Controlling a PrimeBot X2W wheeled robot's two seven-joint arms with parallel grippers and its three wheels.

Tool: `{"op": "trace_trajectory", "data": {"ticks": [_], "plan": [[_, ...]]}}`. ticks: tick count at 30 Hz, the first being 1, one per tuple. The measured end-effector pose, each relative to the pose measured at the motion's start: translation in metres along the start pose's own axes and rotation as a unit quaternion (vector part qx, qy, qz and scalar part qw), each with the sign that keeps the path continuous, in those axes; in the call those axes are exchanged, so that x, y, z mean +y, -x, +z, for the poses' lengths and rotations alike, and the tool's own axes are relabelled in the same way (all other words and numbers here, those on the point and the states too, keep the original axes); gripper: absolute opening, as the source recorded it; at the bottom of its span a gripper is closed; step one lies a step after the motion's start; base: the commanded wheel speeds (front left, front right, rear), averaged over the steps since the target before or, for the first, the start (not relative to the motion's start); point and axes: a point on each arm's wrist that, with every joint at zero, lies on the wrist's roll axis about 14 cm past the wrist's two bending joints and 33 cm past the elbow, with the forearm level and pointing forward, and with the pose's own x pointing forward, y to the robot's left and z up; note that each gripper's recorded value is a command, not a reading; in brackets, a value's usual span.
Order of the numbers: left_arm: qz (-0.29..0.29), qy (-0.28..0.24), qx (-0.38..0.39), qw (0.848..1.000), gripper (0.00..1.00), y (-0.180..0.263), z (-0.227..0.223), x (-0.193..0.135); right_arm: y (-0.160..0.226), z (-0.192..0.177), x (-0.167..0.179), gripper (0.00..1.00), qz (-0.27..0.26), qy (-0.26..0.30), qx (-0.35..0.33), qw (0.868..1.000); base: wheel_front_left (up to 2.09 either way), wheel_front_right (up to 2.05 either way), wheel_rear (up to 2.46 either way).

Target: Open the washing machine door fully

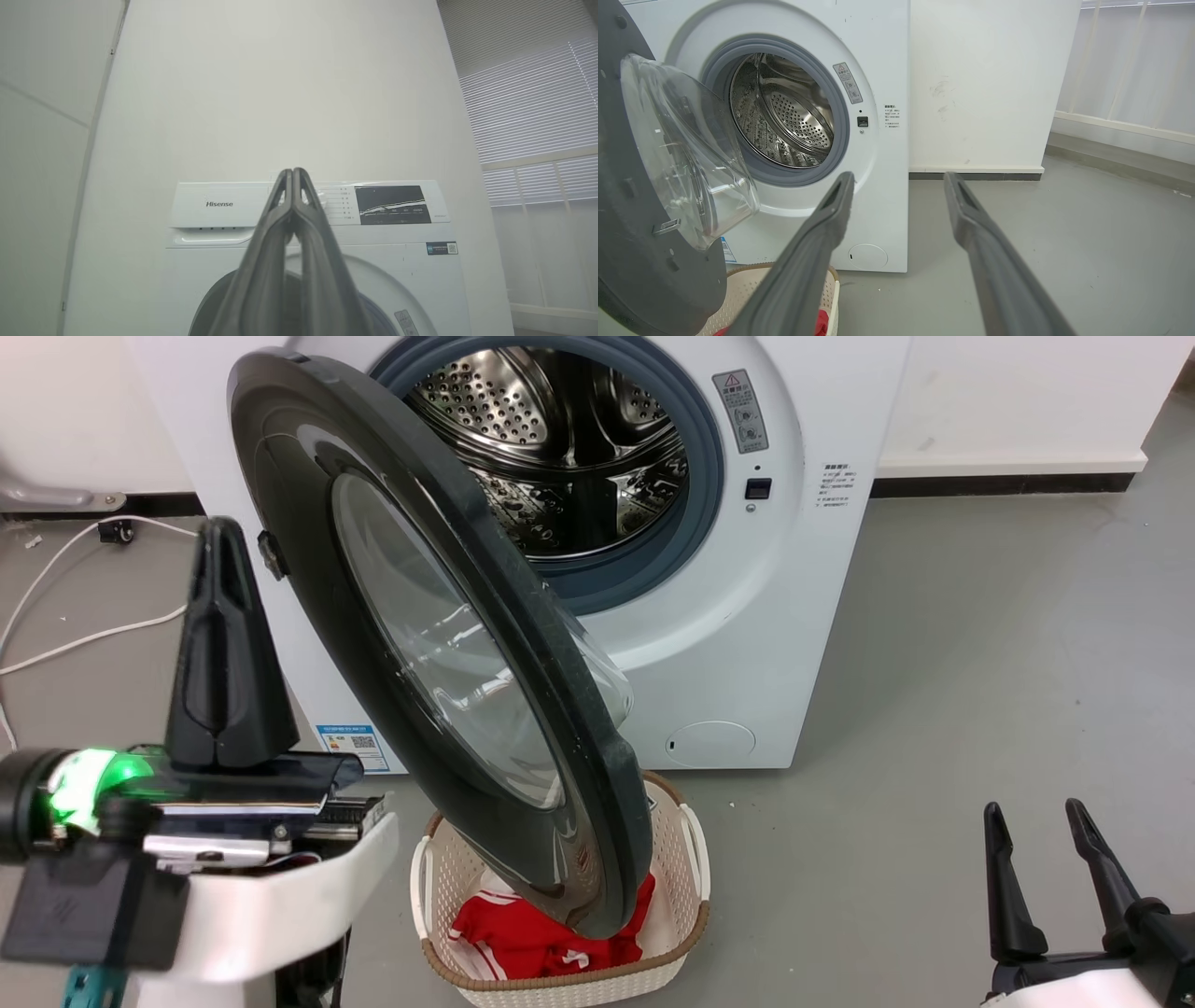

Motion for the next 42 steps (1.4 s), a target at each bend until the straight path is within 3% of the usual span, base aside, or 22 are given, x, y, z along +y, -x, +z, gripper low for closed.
{"op": "trace_trajectory", "data": {"ticks": [8, 17, 22, 23, 28, 34, 42], "plan": [[-0.062, 0.032, -0.065, 0.995, 0.00, -0.008, 0.040, -0.038, 0.001, 0.001, -0.001, 1.00, -0.002, 0.000, 0.000, 1.000, 0.00, 0.00, 0.00], [-0.152, 0.121, 0.032, 0.980, 0.00, 0.014, 0.006, -0.101, 0.002, -0.003, -0.003, 1.00, -0.005, -0.003, 0.006, 1.000, 0.00, 0.00, 0.00], [-0.193, 0.166, 0.106, 0.961, 0.00, 0.040, -0.017, -0.134, 0.001, -0.005, -0.003, 1.00, -0.006, -0.004, 0.010, 1.000, 0.00, 0.00, 0.00], [-0.219, 0.199, 0.143, 0.944, 0.00, 0.059, -0.024, -0.156, 0.001, -0.007, -0.004, 1.00, -0.006, -0.004, 0.012, 1.000, 0.00, 0.00, 0.00], [-0.252, 0.239, 0.214, 0.913, 0.00, 0.093, -0.040, -0.185, 0.000, -0.009, -0.003, 1.00, -0.005, -0.006, 0.016, 1.000, 0.00, 0.00, 0.00], [-0.244, 0.238, 0.300, 0.891, 0.00, 0.129, -0.075, -0.188, 0.000, -0.012, -0.002, 1.00, -0.004, -0.010, 0.019, 1.000, 0.00, 0.00, 0.00], [-0.208, 0.214, 0.351, 0.887, 0.00, 0.145, -0.117, -0.174, -0.002, -0.018, 0.001, 1.00, -0.001, -0.016, 0.029, 0.999, 0.00, 0.00, 0.00]]}}
